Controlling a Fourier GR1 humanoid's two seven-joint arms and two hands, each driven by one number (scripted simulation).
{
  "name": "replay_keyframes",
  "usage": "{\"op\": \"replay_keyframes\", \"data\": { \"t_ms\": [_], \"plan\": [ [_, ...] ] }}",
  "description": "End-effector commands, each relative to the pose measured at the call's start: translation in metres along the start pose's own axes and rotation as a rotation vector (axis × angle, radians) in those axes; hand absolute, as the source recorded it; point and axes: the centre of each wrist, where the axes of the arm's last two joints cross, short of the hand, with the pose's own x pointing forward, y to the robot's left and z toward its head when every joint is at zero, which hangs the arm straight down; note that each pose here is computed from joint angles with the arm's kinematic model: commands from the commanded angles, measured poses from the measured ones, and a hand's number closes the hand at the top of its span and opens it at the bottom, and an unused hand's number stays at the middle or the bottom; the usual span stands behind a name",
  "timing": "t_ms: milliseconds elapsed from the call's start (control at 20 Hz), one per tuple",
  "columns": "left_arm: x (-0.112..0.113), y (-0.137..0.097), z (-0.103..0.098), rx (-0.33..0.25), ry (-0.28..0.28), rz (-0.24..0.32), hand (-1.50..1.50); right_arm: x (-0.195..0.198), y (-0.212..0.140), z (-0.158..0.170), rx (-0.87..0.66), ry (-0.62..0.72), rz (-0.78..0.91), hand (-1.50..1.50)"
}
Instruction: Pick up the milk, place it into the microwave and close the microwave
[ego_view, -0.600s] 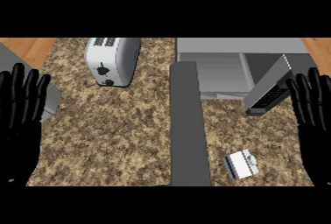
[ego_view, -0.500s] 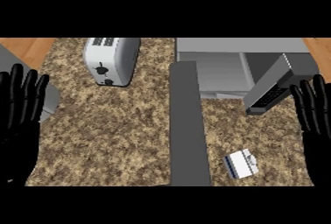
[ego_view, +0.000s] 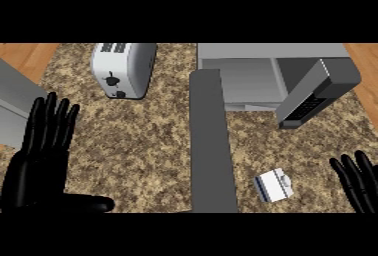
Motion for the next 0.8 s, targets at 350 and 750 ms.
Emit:
{"op": "replay_keyframes", "data": {
  "t_ms": [350, 750],
  "plan": [
    [-0.038, -0.004, 0.053, -0.013, 0.051, 0.070, -1.50, -0.029, -0.006, 0.043, -0.012, 0.076, -0.002, -1.50],
    [-0.025, 0.019, 0.074, -0.001, 0.053, 0.078, -1.50, -0.087, -0.007, 0.051, -0.033, 0.134, -0.046, -1.50]
  ]
}}
